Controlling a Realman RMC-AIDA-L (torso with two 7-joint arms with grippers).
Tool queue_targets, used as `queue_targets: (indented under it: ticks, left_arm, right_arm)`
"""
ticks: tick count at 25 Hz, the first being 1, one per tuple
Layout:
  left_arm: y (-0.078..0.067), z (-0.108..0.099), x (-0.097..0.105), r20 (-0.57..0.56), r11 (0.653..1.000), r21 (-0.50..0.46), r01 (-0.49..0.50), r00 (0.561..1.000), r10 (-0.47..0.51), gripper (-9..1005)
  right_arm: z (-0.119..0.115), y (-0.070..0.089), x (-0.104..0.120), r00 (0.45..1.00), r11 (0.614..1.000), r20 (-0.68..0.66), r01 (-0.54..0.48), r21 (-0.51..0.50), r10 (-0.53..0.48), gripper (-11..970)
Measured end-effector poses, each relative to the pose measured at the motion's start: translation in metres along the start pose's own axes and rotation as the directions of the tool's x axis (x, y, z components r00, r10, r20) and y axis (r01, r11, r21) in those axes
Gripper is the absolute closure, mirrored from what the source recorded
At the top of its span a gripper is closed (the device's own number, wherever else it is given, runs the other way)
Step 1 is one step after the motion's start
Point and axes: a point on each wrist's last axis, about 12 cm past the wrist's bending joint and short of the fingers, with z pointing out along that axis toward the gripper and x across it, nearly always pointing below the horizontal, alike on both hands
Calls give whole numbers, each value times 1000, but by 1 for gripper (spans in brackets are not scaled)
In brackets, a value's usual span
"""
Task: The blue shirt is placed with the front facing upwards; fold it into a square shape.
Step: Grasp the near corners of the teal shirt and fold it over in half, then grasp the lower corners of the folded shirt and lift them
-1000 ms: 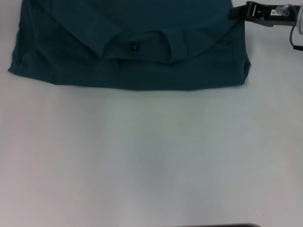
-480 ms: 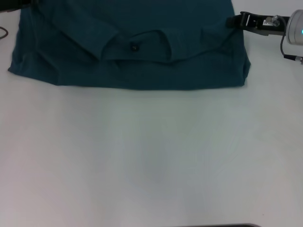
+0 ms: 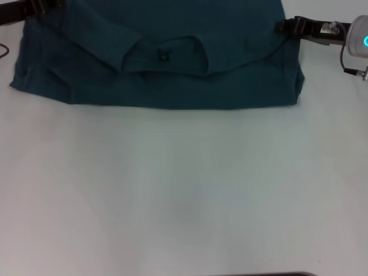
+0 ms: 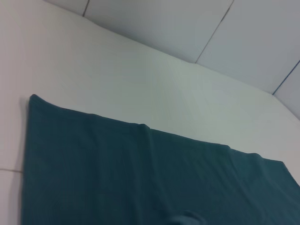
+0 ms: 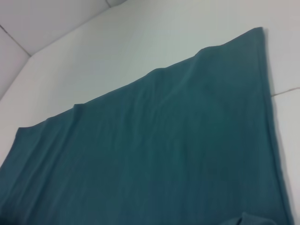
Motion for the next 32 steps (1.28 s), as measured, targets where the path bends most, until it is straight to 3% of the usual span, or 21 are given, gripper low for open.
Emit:
queue_targets:
  ticks: [10,17,19,25,32]
  left_arm:
    - [4,-7,-1,18,1000,6,17,1000,-17,290]
    - [5,-23,-3,48,997,71,35,998,-38,225]
    - [5,-28,-3,54,995,92,39,998,-44,216]
    - [6,-41,-3,72,990,135,37,996,-47,214]
    - [-4,-53,3,58,977,214,4,998,-17,213]
  right_arm:
    - [-5,-4,-4,1000,1000,7,9,3,-9,473]
    - [-17,-9,-2,1000,999,-4,9,-45,-10,309]
    - [-22,-11,-2,1000,998,-2,13,-58,-14,203]
    - [-40,-20,-1,1000,997,1,25,-72,-25,193]
    - [-66,-31,8,999,991,-4,45,-128,-46,198]
